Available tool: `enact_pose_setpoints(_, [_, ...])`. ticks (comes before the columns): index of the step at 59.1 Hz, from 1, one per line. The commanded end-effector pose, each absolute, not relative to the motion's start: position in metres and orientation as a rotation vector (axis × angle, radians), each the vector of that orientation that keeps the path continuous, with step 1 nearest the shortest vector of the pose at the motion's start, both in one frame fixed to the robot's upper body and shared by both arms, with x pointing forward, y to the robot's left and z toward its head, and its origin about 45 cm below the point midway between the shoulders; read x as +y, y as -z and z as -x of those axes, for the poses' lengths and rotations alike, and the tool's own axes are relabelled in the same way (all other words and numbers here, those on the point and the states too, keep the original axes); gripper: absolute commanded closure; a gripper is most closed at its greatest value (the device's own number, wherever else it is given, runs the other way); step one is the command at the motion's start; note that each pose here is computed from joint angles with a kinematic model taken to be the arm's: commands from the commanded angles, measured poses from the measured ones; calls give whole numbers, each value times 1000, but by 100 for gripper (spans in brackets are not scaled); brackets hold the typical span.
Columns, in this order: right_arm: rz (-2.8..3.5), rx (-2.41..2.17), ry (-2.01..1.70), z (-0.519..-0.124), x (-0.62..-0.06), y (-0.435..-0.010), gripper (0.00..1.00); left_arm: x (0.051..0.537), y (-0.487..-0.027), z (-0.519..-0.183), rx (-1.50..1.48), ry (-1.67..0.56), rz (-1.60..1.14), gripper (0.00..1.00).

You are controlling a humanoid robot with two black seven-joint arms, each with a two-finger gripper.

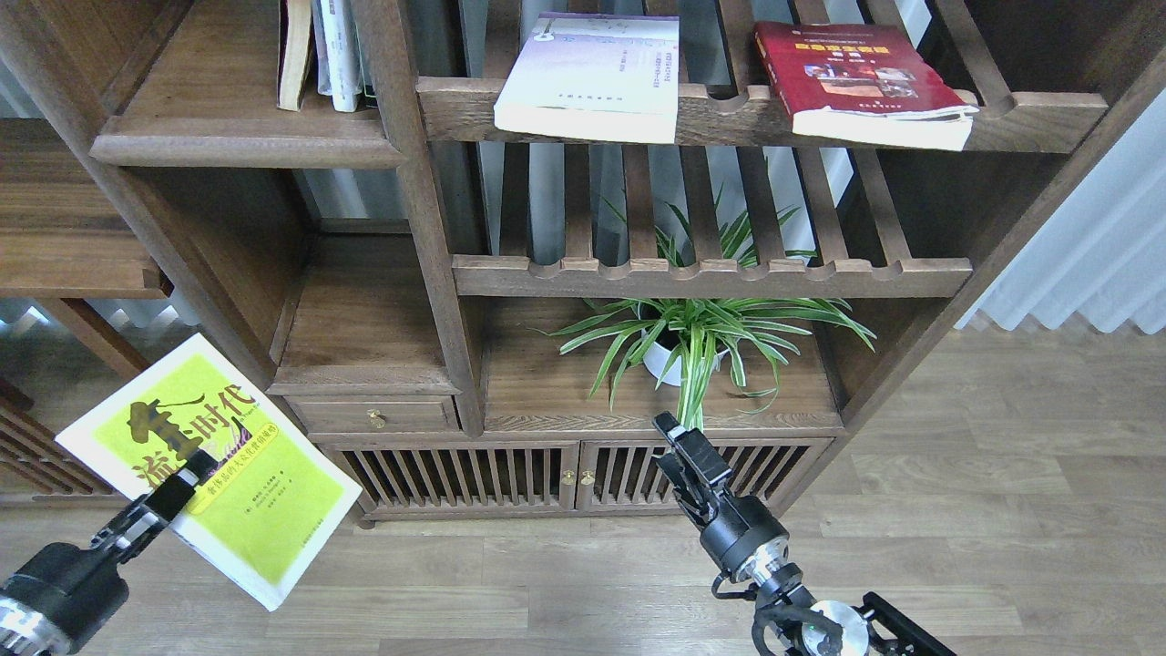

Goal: Organize books on shelf
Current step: 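Lift the book with the left gripper up toward the top shelf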

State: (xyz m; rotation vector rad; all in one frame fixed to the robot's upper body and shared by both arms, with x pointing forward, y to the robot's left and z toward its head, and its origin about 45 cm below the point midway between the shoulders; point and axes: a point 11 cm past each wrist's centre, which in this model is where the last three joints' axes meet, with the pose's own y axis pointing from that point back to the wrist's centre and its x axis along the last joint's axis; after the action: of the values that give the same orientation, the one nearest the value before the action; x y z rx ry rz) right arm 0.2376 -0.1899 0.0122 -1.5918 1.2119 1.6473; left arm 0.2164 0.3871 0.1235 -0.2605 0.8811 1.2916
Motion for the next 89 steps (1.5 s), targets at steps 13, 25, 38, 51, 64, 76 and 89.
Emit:
enact_pose_setpoints(13, [1574, 1223, -1632, -240, -195, -13, 2, 394, -146, -243, 788, -1256, 174, 95])
enact_pose_setpoints(25, [1569, 1226, -1634, -238, -196, -12, 2, 398, -152, -248, 767, -1247, 120, 95])
enact_pose_setpoints(38, [1569, 1226, -1634, -238, -196, -12, 2, 423, -199, -278, 612, -1252, 72, 95])
enact_pose_setpoints(51, [1571, 1226, -1635, -238, -196, -12, 2, 428, -221, -292, 549, -1243, 60, 94])
enact_pose_setpoints(64, [1574, 1224, -1633, -239, -196, -13, 2, 435, -241, -302, 492, -1234, 20, 94])
enact_pose_setpoints(76, [1572, 1229, -1631, -239, -197, -12, 2, 438, -265, -314, 426, -1224, -3, 95])
enact_pose_setpoints(89, [1564, 1241, -1626, -241, -200, -11, 2, 434, -290, -329, 356, -1197, -25, 95])
